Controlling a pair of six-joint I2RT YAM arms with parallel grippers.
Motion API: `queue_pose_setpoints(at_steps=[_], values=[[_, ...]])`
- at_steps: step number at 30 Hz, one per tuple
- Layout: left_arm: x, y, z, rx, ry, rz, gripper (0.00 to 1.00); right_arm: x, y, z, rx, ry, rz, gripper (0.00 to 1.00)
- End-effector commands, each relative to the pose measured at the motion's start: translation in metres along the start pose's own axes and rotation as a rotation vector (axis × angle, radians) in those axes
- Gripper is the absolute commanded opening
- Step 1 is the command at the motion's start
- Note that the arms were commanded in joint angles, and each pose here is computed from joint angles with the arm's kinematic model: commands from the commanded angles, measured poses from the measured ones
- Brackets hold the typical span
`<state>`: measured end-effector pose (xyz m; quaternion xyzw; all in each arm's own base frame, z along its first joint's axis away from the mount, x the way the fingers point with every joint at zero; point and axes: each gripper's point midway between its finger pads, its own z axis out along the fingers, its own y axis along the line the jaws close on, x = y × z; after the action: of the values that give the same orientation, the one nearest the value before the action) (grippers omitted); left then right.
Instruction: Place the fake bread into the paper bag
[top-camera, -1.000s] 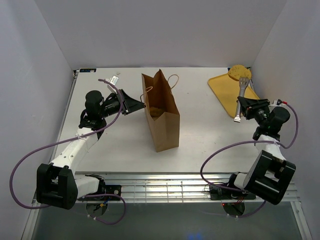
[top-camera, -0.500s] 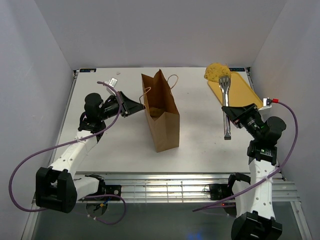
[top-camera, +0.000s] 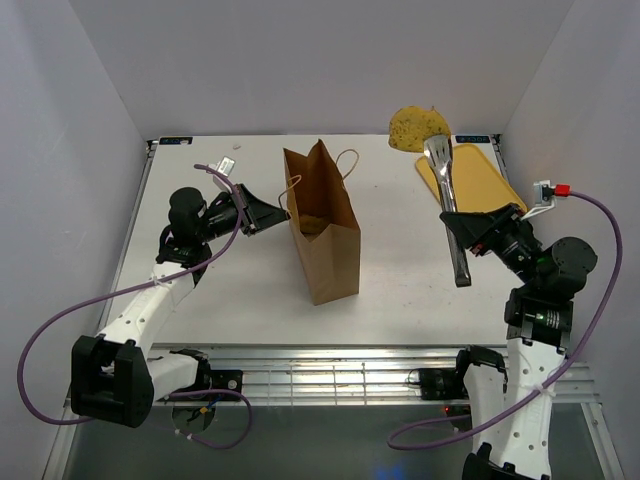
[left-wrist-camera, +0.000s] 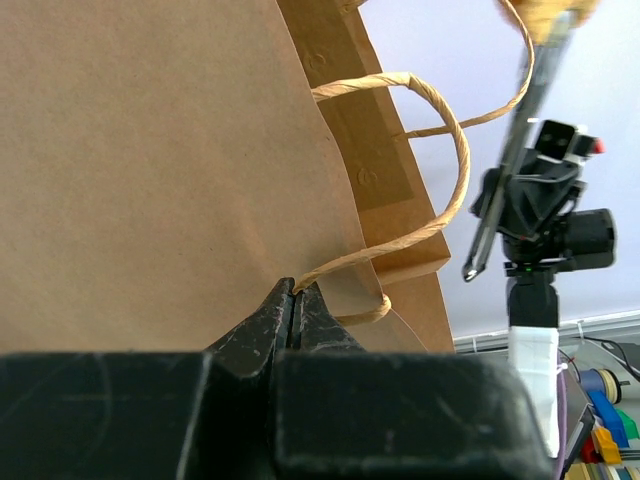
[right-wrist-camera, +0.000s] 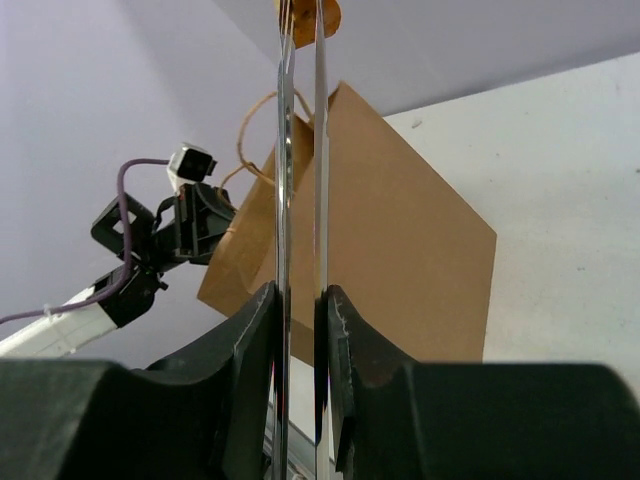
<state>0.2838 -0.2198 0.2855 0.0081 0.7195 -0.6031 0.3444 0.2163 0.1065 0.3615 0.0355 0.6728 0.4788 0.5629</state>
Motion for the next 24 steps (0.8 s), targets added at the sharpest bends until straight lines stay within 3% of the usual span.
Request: queue_pose_setpoints(at_steps=[1, 9, 24], values=[[0.012, 0.010, 0.000, -0.021, 0.038, -0.029, 0.00, -0.015, 0.042, -0.003, -0.106, 0.025, -0.119, 0.08], [0.008, 0.013, 0.003, -0.033, 0.030, -0.035, 0.00, -0.016, 0.085, -0.009, -0.215, 0.102, -0.141, 0.08], [0.003, 0.016, 0.004, -0.054, -0.003, -0.047, 0.00, 0.014, 0.076, 0.004, -0.216, 0.287, -0.100, 0.08]])
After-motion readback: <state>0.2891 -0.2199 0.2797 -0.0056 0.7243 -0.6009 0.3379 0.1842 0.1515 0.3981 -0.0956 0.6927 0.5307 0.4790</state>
